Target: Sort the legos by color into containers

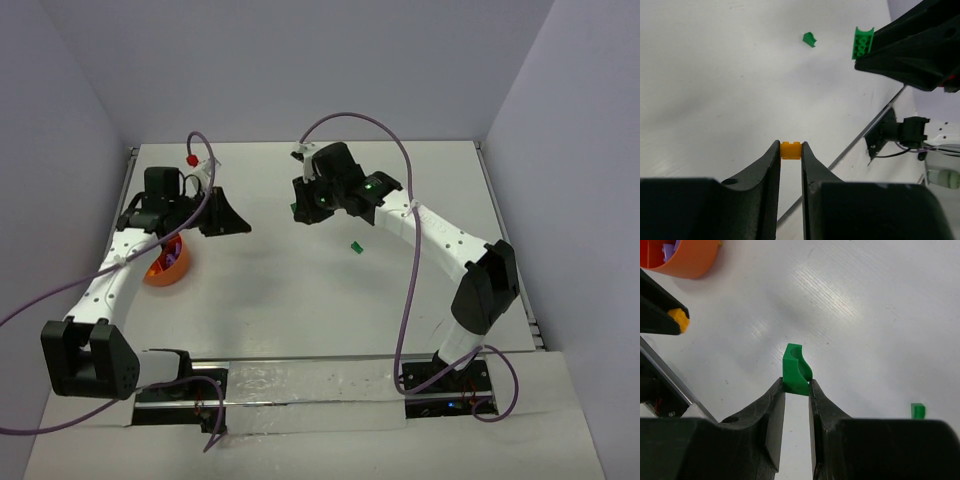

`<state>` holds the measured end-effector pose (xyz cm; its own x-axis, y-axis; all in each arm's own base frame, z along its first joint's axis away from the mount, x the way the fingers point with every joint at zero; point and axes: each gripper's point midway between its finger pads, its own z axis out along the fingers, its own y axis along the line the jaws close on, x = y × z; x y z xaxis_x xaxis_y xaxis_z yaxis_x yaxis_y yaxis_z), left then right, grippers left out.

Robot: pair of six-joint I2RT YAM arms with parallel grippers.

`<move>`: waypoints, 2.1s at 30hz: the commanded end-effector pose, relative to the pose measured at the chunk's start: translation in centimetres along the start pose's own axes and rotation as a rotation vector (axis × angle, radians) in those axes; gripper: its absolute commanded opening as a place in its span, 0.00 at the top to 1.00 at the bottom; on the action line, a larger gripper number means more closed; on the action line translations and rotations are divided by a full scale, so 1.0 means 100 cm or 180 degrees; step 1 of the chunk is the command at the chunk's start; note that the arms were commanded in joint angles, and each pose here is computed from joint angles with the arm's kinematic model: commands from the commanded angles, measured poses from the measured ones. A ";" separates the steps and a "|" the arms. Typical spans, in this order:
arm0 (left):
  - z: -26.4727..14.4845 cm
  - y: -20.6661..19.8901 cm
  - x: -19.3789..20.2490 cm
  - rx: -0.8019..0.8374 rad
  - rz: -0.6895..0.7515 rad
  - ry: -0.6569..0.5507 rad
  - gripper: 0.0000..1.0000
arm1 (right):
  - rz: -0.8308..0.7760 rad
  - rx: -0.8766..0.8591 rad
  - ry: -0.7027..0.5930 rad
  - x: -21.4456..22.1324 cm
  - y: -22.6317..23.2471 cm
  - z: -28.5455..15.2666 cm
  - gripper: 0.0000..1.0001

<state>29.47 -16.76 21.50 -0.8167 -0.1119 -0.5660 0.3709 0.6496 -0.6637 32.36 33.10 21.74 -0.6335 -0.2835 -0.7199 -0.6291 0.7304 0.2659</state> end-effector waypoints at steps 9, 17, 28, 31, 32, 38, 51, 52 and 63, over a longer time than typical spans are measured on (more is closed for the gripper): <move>-0.126 0.096 0.037 -0.1531 0.1194 0.0348 1.00 | -0.0065 -0.0232 -0.0015 0.003 0.013 -0.005 1.00; -0.167 0.131 0.047 -0.2011 0.1030 0.0257 1.00 | -0.0128 -0.0292 0.0087 0.013 0.014 0.000 1.00; -0.176 0.181 0.042 -0.2458 0.0766 0.0196 1.00 | -0.0142 -0.0418 0.0157 0.013 0.020 0.005 1.00; -0.178 0.191 0.040 -0.2559 0.0774 0.0202 1.00 | -0.0140 -0.0459 0.0160 0.014 0.022 0.004 1.00; -0.179 0.194 0.037 -0.2605 0.0797 0.0175 1.00 | -0.0144 -0.0469 0.0152 0.014 0.022 0.003 1.00; -0.177 0.211 0.032 -0.2726 0.0830 0.0080 1.00 | -0.0143 -0.0500 0.0173 0.017 0.023 0.004 1.00; -0.169 0.231 0.035 -0.2822 0.0727 0.0018 0.85 | -0.0133 -0.0508 0.0166 0.015 0.024 0.004 1.00; -0.168 0.231 0.036 -0.2803 0.0721 0.0016 0.80 | -0.0129 -0.0511 0.0172 0.016 0.024 0.004 1.00; -0.171 0.219 0.032 -0.2717 0.0782 0.0021 0.47 | -0.0128 -0.0534 0.0194 0.017 0.025 0.005 1.00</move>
<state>26.70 9.94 11.62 -0.7976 0.0839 -0.5974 0.0626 0.9964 0.0564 29.83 34.11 20.24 -0.6502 -0.3502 -0.6742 -0.6968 0.6286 0.3455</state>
